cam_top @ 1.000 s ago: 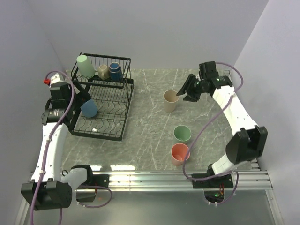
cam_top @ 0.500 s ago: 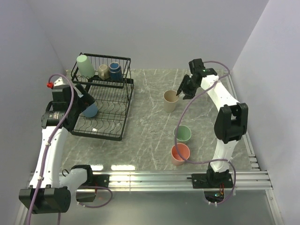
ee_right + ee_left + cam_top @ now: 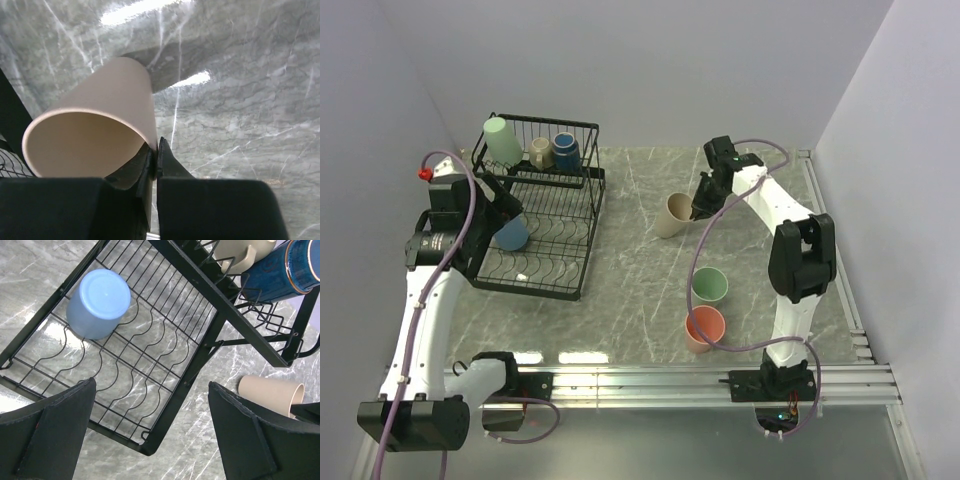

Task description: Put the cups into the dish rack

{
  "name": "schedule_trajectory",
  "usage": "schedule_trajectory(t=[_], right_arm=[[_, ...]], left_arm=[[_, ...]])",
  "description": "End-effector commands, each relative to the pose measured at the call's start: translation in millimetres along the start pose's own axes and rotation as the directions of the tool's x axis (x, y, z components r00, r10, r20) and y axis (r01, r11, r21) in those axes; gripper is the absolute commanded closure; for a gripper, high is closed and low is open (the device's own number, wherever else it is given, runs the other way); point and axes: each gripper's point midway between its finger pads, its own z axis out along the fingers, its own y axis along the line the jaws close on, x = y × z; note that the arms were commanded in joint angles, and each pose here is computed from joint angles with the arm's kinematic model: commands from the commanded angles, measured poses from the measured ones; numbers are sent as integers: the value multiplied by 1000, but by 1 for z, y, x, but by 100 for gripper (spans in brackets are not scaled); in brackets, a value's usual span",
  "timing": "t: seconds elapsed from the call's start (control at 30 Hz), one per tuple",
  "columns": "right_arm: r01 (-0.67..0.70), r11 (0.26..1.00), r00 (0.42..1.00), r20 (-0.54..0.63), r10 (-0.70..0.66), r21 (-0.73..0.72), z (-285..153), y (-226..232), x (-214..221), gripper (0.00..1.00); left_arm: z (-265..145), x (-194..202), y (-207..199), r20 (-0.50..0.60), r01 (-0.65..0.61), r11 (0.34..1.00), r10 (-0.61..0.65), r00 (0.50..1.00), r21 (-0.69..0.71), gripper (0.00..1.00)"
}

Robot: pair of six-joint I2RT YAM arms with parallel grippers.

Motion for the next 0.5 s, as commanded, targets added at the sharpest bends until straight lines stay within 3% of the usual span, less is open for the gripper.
schedule_trajectory(t=[0.0, 0.1, 0.23, 0.37, 0.47], right_arm=[[11, 1000, 999, 53, -10, -18, -18, 1, -5, 100], [16, 999, 995, 96, -11, -52, -41, 9, -10, 100], [39, 945, 985, 170, 17, -325, -115, 61, -15, 100], [10, 742, 984, 139, 112, -670, -193, 122, -8, 100], [-5, 608, 983, 106, 147, -794, -238, 142, 6, 100]], left_arm=[[-10, -15, -12, 37, -1, 999, 0, 999, 34, 1], [-15, -23, -19, 52, 1, 998, -4, 999, 57, 1], [-31, -38, -52, 75, -10, 979, -5, 997, 202, 1], [-65, -40, -118, 41, -19, 837, -4, 999, 546, 1], [-85, -39, -149, -9, 22, 717, -22, 1000, 697, 1]])
